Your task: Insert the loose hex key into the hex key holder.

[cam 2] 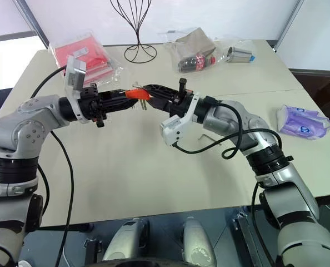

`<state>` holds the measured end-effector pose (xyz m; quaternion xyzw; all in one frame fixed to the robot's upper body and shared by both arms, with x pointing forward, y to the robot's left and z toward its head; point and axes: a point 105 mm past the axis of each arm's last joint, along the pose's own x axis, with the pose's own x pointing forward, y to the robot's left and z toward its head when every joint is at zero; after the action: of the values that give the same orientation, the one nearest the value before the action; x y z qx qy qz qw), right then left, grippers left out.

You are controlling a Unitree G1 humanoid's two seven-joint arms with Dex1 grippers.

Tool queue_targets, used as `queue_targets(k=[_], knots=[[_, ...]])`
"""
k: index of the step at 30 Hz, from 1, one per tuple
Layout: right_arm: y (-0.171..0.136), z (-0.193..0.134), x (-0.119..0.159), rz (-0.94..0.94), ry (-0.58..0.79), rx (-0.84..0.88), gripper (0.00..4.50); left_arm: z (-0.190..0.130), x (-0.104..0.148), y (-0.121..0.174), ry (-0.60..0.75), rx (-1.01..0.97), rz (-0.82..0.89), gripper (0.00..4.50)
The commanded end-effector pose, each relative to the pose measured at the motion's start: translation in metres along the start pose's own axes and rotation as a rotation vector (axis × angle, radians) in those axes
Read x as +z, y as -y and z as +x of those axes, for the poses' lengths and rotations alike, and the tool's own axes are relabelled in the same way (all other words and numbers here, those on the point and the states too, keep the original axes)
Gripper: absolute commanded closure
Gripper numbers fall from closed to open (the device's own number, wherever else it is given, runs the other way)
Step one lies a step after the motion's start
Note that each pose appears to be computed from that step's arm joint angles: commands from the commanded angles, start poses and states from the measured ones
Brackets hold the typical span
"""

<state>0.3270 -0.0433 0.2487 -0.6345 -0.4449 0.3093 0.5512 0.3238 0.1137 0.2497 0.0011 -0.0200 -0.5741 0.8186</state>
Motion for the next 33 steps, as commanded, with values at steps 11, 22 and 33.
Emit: queue_targets(k=[11, 22, 33], knots=[[0.012, -0.001, 0.011, 0.006, 0.027, -0.026, 3.50, 0.003, 0.011, 0.002, 0.050, -0.005, 0.040, 4.45], [0.003, -0.002, 0.006, 0.046, -0.010, 0.045, 0.04, 0.003, 0.011, 0.003, 0.045, -0.005, 0.051, 4.50], [-0.046, -0.078, -0.066, 0.921, -0.578, 0.564, 0.04, -0.003, 0.014, 0.005, 0.034, 0.019, 0.114, 4.50]])
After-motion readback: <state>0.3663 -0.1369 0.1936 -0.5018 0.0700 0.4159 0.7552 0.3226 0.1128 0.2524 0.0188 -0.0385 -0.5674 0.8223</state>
